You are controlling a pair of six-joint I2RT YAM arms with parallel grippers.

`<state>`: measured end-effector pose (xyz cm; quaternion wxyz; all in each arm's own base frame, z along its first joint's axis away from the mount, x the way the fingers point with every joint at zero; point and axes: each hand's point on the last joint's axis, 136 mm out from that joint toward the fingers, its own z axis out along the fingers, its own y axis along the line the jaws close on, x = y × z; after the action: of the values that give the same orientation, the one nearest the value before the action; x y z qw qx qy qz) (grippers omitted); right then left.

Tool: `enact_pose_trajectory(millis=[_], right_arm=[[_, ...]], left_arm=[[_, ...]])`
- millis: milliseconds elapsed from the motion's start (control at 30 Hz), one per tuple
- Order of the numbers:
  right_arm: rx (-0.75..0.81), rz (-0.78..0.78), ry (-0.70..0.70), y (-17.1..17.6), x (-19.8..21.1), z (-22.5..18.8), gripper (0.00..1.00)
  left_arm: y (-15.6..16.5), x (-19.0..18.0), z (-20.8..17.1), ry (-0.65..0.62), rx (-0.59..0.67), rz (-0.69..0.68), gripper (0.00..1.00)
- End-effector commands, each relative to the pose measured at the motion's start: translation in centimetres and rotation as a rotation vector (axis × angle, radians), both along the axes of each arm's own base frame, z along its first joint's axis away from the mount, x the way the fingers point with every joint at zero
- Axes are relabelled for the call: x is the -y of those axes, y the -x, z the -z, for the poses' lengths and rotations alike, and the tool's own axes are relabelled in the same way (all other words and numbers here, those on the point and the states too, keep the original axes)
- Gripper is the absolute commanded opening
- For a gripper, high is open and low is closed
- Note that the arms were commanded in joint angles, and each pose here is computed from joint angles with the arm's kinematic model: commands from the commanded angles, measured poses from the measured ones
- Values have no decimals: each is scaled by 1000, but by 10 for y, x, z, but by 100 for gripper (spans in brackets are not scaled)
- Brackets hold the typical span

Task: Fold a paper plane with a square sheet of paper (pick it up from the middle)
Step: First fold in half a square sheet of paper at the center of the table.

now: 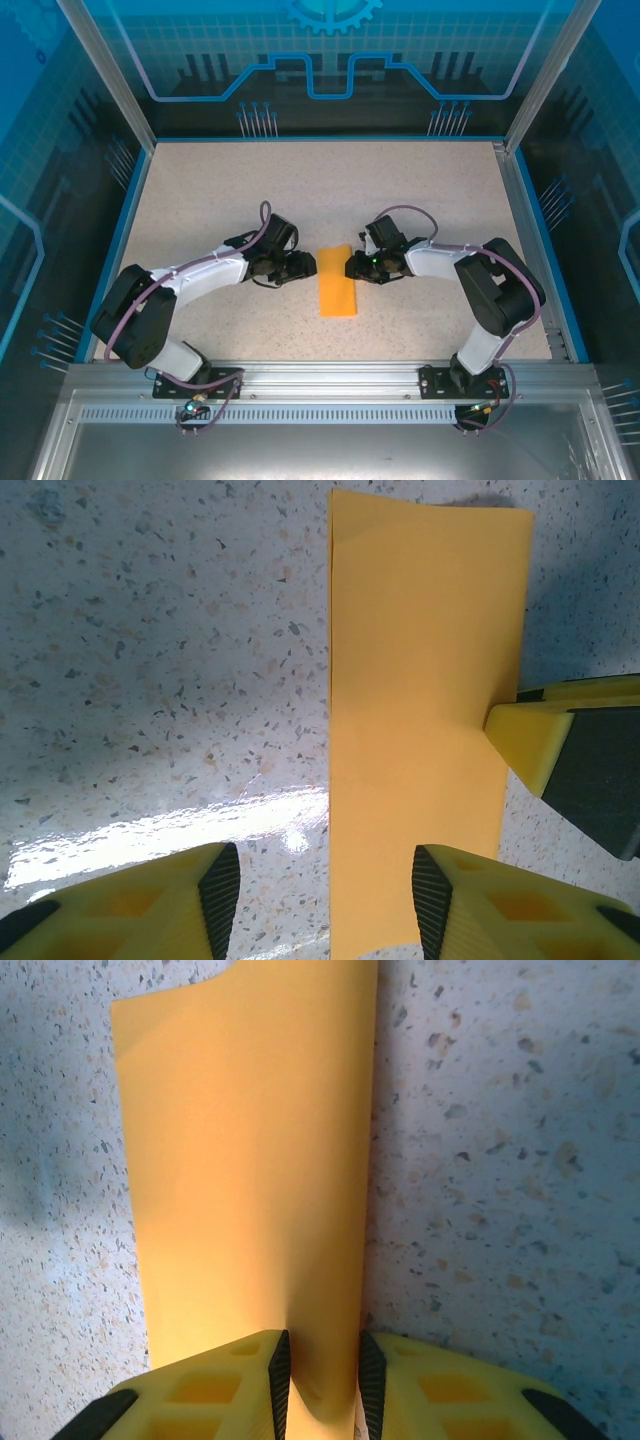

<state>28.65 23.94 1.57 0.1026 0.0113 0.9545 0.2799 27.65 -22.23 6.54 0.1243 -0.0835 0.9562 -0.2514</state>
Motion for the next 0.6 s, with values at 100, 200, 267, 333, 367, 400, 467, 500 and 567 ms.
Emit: enact_pose_trajectory(millis=[100, 200, 267, 333, 367, 400, 467, 500, 567], right_arm=[[-25, -13, 52, 10, 6, 14, 29], [-29, -10, 54, 10, 6, 14, 29], [-27, -6, 56, 9, 6, 14, 29], [-26, -1, 57, 8, 5, 14, 29], [-28, 3, 55, 8, 6, 14, 29], [-30, 2, 57, 8, 5, 15, 29], [-31, 7, 55, 7, 5, 15, 29], [-34, 8, 57, 8, 5, 16, 29], [-36, 9, 56, 8, 4, 17, 30]], left_arm=[[1, 0, -1, 21, -10, -14, 52], [0, 1, -1, 28, -13, -16, 52], [0, 3, -1, 35, -14, -15, 52], [-1, 4, -1, 39, -15, -15, 52], [-1, 4, -1, 41, -16, -15, 52], [0, 4, 0, 42, -18, -14, 52], [0, 6, 1, 49, -22, -16, 52], [0, 6, 1, 53, -24, -16, 52], [0, 7, 2, 60, -26, -17, 52]])
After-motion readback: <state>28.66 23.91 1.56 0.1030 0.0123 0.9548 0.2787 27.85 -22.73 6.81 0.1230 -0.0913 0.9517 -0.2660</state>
